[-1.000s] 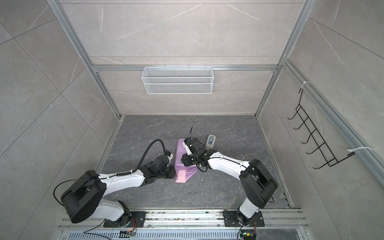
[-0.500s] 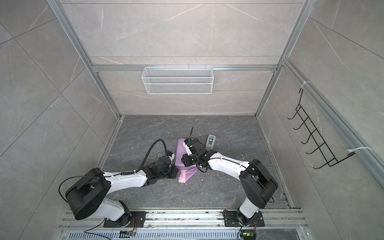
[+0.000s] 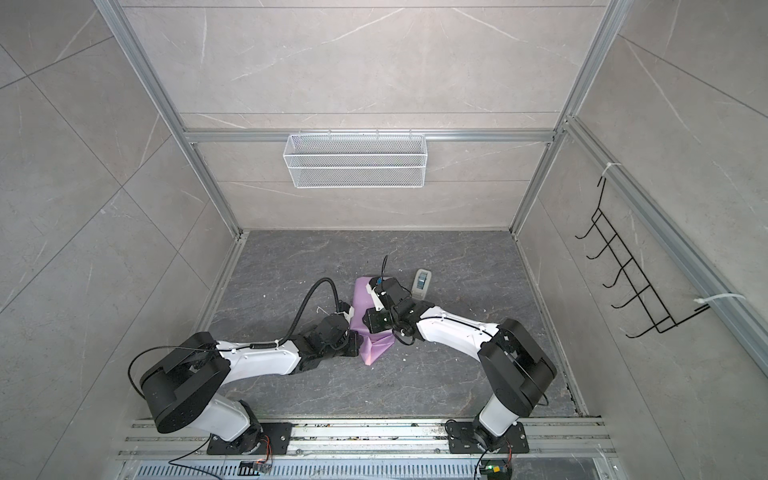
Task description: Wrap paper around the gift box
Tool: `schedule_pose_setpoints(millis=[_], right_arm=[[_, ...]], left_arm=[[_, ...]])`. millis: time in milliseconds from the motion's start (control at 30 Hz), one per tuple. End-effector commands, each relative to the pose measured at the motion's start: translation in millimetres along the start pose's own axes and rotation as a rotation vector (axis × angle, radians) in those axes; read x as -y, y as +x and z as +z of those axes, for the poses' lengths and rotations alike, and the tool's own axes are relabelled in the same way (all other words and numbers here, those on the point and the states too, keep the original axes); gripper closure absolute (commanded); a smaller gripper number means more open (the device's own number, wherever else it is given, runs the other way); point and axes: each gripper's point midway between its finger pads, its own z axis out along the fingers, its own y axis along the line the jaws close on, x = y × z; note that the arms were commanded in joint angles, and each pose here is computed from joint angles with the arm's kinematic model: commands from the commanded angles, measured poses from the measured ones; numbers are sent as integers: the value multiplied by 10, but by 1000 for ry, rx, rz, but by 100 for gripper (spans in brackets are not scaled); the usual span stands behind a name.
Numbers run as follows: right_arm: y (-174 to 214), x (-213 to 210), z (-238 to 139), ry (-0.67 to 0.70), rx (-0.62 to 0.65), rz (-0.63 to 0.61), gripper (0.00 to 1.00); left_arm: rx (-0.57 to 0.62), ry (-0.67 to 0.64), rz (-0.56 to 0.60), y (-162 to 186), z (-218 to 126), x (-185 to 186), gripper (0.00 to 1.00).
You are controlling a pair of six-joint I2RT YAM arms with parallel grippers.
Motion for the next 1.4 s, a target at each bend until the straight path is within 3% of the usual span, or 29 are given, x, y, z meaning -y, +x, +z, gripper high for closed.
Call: schedule_pose_setpoints(millis=[0, 933, 1367], right_arm=[[303, 141, 65, 42, -89, 33, 69], [310, 148, 55, 46, -90, 30, 71], [313, 150, 51, 46, -90, 33, 72]], left_arm=[[100, 27, -24, -251, -25, 116, 81], [121, 27, -65, -200, 107, 97, 73], [138, 83, -52, -156, 66, 318, 80]])
